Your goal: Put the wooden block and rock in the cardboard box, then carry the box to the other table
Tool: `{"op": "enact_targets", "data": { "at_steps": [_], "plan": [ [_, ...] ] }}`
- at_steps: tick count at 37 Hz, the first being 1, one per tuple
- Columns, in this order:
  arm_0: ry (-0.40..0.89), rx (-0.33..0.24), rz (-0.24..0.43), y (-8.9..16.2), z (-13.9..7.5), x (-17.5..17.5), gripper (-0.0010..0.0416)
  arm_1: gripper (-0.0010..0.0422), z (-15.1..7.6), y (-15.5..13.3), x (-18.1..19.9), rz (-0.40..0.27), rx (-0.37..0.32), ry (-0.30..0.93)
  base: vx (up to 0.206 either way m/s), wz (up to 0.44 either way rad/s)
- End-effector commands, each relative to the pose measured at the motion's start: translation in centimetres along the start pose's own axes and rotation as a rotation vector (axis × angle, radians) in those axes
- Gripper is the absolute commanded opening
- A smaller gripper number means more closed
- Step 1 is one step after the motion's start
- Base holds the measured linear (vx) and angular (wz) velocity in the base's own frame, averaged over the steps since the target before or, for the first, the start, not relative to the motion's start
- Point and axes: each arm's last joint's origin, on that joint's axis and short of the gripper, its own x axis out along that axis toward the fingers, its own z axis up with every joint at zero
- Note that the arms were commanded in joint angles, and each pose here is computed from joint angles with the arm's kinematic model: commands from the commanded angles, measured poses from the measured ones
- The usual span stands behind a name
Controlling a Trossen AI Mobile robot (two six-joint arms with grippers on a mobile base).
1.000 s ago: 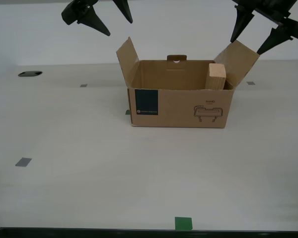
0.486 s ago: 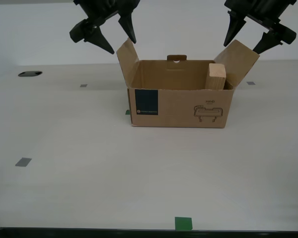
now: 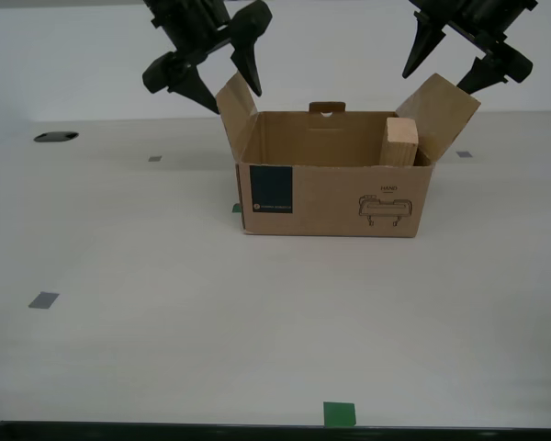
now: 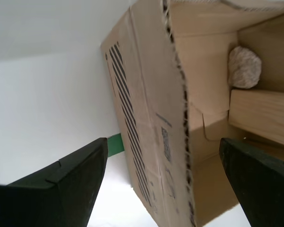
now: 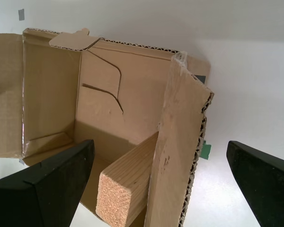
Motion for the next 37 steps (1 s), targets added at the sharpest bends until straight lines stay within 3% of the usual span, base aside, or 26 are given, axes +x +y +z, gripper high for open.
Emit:
{"op": "enact_targets", "data": {
  "at_steps": [1,15,22,37],
  "plan": [
    [-0.003,-0.003,0.008,0.2,0.0,0.1,0.0389,0.0320,-0.1,-0.1,0.5,-0.002,0.001,0.015,0.000,0.000],
    [-0.003,-0.003,0.011,0.3,0.1,0.2,0.0389,0.0320,0.0,-0.1,1.1,-0.005,0.005,0.009,0.000,0.000],
    [0.039,0.022,0.009,-0.7,0.1,2.0,0.0389,0.0320,0.0,-0.1,1.0,-0.004,0.005,0.009,0.000,0.000],
    [0.029,0.004,0.012,-1.2,-0.5,3.5,0.0389,0.0320,-0.1,-0.1,1.0,-0.002,-0.004,0.017,0.000,0.000]
  ]
}}
